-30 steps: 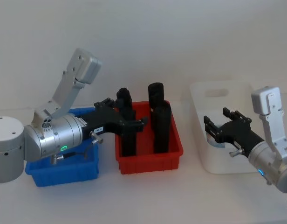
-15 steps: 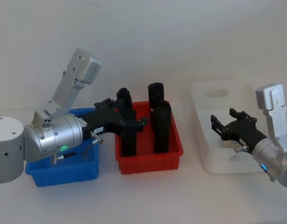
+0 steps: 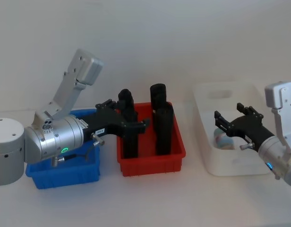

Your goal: Pick the cotton swabs from the blue box and place them into the white box.

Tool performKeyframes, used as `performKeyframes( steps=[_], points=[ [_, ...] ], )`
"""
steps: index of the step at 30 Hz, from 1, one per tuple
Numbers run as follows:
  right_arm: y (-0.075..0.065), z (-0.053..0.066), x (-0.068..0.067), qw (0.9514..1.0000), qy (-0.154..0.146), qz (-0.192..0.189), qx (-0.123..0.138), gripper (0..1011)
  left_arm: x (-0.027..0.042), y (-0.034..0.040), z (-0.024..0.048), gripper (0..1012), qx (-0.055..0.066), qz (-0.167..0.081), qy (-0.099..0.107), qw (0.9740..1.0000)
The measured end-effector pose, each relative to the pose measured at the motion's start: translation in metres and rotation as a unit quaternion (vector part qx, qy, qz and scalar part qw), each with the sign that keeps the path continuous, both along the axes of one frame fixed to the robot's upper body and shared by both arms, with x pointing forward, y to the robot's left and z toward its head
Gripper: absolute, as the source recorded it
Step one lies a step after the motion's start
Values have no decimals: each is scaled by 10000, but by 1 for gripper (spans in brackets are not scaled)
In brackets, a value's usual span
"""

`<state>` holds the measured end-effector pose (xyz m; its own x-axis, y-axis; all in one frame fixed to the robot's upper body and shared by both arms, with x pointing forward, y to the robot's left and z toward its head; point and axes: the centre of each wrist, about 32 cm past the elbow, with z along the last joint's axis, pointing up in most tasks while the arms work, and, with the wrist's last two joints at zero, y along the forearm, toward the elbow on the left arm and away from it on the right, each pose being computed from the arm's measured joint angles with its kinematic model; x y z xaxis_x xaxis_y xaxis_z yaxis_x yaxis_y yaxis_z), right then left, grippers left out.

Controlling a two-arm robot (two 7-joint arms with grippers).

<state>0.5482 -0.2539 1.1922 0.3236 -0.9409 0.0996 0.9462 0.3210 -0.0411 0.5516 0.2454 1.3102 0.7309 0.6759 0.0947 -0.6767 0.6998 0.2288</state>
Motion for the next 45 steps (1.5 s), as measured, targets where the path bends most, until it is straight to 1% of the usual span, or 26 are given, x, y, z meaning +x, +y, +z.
performKeyframes(
  steps=[2, 4, 5, 6, 7, 9, 10, 20, 31, 35, 37, 40, 41, 42, 44, 45],
  points=[
    [-2, 9, -5, 10000, -41, 3, 4, 790, 0, 0, 0, 1004, 0, 0, 0, 10000],
    [-3, 19, -14, 10000, -97, 12, 7, 805, 0, 0, 0, 1004, 0, 0, 0, 10000],
    [-4, 23, -17, 9999, -113, 13, 5, 851, 0, 0, 0, 1004, 0, 0, 0, 10000],
    [-5, 26, -20, 9999, -128, 15, 3, 873, 0, 0, 0, 1004, 1, 1, 0, 10000],
    [-5, 33, -26, 9999, -160, 16, -2, 923, 0, 0, 0, 1004, 0, 0, 0, 10000],
    [-6, 40, -34, 9998, -193, 18, -10, 953, 0, 0, 0, 1004, 0, 0, 0, 10000],
    [-7, 47, -40, 9998, -220, 18, -15, 998, 0, 0, 0, 1004, 0, 0, 0, 10000],
    [-9, 74, -62, 9994, -331, 13, -39, 1001, 0, 0, 0, 1004, 0, 0, 0, 10000],
    [-9, 79, -77, 9993, -366, 12, -45, 1001, -1, -1, -2, 1004, -1, 2, -9, 10000],
    [-6, 71, -109, 9993, -371, 8, -38, 1001, -9, -12, -29, 1004, 4, 39, -42, 10000],
    [-2, 64, -143, 9993, -377, 8, -23, 1001, -22, -27, -68, 1004, 14, 95, -97, 9999],
    [7, 43, -211, 9993, -376, 8, 3, 1001, -52, -60, -145, 1004, 32, 217, -220, 9995],
    [11, 40, -230, 9993, -380, 9, 12, 1001, -52, -60, -145, 1004, 32, 217, -220, 9995],
    [19, 35, -270, 9992, -389, 11, 32, 1001, -68, -76, -179, 1004, 37, 273, -285, 9992],
    [25, 25, -309, 9992, -390, 13, 50, 1001, -84, -92, -218, 1004, 44, 338, -347, 9988],
    [33, 17, -352, 9992, -392, 13, 71, 1001, -102, -109, -260, 1004, 47, 398, -409, 9984]
  ],
)
